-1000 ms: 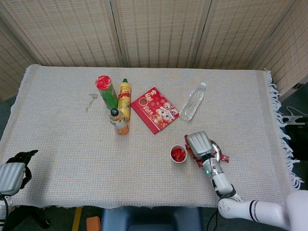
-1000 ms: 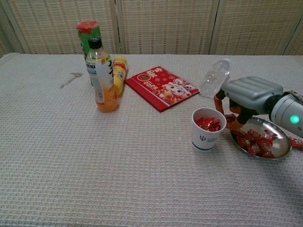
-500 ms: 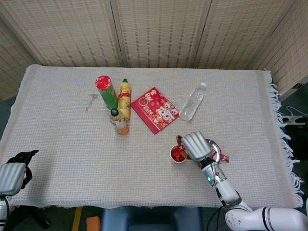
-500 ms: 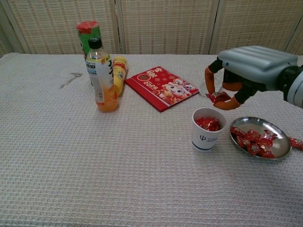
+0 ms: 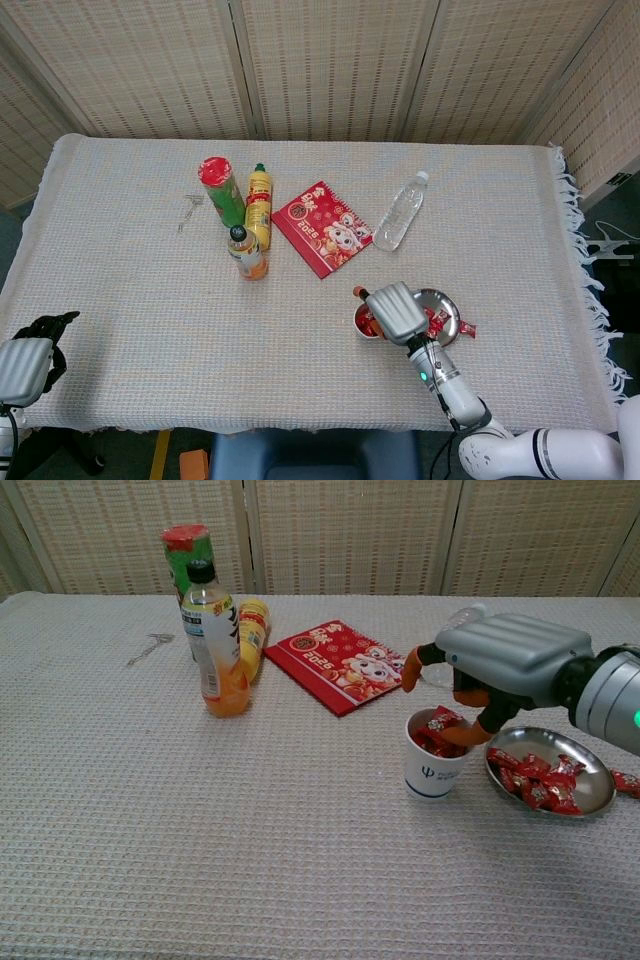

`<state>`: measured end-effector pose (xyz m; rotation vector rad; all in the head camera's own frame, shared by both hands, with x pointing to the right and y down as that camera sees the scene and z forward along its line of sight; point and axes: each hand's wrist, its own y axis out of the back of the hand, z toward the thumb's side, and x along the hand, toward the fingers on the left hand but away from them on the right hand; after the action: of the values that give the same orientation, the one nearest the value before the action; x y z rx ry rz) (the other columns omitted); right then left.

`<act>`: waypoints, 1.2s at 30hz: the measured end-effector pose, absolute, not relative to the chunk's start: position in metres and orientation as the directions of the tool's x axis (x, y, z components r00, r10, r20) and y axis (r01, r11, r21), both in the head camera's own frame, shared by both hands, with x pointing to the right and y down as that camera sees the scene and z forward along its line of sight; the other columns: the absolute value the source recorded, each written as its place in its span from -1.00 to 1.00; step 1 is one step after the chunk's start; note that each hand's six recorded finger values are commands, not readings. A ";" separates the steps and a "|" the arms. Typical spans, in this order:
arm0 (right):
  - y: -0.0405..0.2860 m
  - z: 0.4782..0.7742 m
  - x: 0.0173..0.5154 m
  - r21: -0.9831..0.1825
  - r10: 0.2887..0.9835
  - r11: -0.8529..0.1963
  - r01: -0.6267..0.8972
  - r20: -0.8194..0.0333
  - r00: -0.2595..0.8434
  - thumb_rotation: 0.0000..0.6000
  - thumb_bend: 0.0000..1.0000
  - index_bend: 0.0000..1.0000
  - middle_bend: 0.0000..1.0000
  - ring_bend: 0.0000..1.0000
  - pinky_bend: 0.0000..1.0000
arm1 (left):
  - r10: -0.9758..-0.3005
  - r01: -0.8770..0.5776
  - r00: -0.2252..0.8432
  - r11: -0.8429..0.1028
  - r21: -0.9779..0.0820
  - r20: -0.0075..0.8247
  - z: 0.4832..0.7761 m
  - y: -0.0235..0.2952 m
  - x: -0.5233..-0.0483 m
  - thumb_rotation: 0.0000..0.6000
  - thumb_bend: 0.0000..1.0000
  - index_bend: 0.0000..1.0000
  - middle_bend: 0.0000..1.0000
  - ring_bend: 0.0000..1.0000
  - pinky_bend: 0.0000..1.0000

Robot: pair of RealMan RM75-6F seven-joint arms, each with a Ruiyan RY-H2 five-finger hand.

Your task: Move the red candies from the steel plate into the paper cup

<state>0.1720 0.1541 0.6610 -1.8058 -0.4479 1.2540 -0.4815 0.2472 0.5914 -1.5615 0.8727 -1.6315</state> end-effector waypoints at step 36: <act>0.209 0.707 0.381 -0.657 0.664 -0.731 -0.185 -0.747 0.032 1.00 -0.57 -0.23 1.00 0.65 1.00 | -0.843 0.058 -0.013 -0.538 -0.841 0.538 0.598 0.250 -0.475 1.00 0.92 -0.67 -0.53 -0.61 -0.29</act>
<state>0.3807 0.2085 0.7072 -1.6980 -0.4892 1.7649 -0.4753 0.2499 0.5978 -1.5658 0.8360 -1.6381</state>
